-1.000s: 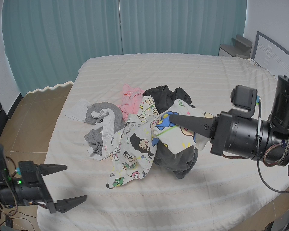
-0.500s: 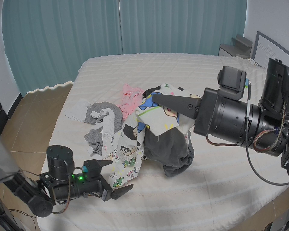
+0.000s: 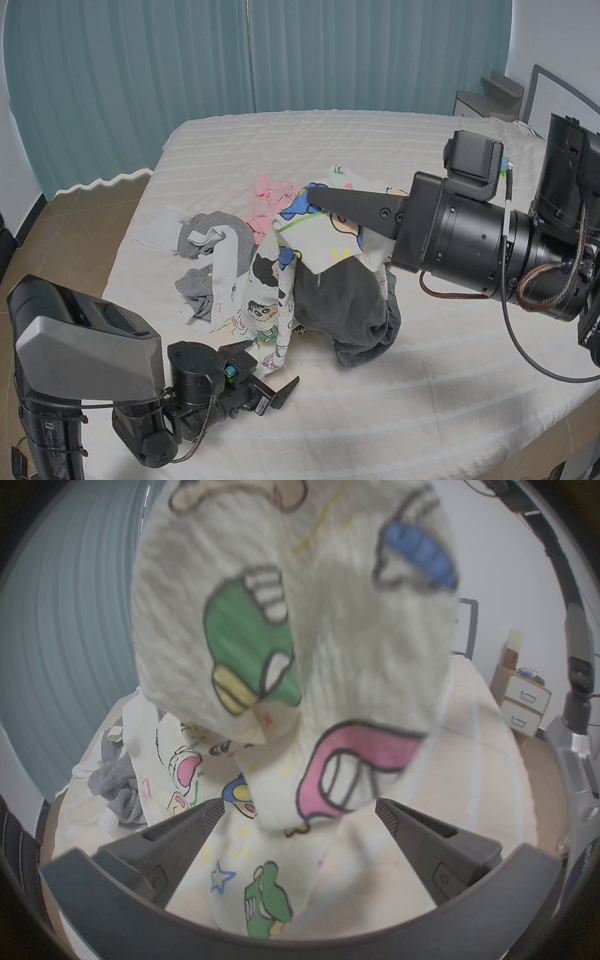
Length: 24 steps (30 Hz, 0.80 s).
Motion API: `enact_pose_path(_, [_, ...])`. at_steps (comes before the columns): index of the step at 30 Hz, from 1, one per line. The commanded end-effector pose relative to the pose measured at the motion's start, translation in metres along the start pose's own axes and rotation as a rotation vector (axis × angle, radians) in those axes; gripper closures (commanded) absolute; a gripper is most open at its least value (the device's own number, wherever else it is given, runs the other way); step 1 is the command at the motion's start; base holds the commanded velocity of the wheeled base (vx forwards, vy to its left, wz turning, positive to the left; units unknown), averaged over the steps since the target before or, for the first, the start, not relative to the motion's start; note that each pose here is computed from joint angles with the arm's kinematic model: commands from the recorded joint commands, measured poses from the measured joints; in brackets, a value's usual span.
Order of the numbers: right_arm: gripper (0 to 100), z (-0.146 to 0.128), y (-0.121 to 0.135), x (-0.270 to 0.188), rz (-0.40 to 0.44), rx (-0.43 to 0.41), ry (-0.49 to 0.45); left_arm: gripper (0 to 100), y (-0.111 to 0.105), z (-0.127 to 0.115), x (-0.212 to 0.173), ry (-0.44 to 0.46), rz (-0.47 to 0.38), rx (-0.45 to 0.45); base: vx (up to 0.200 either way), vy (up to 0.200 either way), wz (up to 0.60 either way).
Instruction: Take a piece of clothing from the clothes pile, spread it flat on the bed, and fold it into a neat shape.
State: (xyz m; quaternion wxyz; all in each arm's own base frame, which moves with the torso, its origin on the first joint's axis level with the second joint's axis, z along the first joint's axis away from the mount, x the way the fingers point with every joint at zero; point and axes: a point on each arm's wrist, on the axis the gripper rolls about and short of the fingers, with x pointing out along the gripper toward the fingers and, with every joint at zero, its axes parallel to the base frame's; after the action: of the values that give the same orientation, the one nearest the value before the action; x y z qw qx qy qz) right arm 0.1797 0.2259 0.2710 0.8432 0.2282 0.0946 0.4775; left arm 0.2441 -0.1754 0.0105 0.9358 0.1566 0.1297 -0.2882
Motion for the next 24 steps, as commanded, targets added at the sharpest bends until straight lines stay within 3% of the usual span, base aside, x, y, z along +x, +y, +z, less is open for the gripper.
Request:
enact_pose_path(1, [100, -0.002, -0.001, -0.002, -0.002, 0.004, 0.007, 0, 0.002, -0.004, 0.023, -0.013, 0.074, -0.009, 0.0, 0.0, 0.0])
enact_pose_path(4, [100, -0.002, -0.001, -0.002, -0.003, 0.004, 0.006, 0, 0.009, 0.001, 0.034, -0.049, 0.104, -0.019, 0.0, 0.0, 0.0])
enact_pose_path(11, [100, 0.002, -0.008, -0.003, -0.03, 0.024, -0.007, 0, 0.007, -0.008, 0.045, -0.037, 0.094, -0.071, 0.0, 0.0, 0.0])
enact_pose_path(12, [100, 0.002, -0.009, -0.003, -0.031, 0.024, -0.008, 100, 0.007, -0.007, 0.045, -0.041, 0.095, -0.074, 0.0, 0.0, 0.0])
enact_pose_path(20, [100, -0.003, -0.031, -0.01, -0.112, 0.028, 0.008, 100, 0.025, 0.008, 0.038, -0.093, 0.148, -0.153, 0.0, 0.0, 0.0])
enact_pose_path(24, [100, -0.007, -0.062, -0.013, -0.215, 0.042, 0.024, 100, 0.051, 0.031, 0.003, -0.15, 0.211, -0.206, 0.0, 0.0, 0.0])
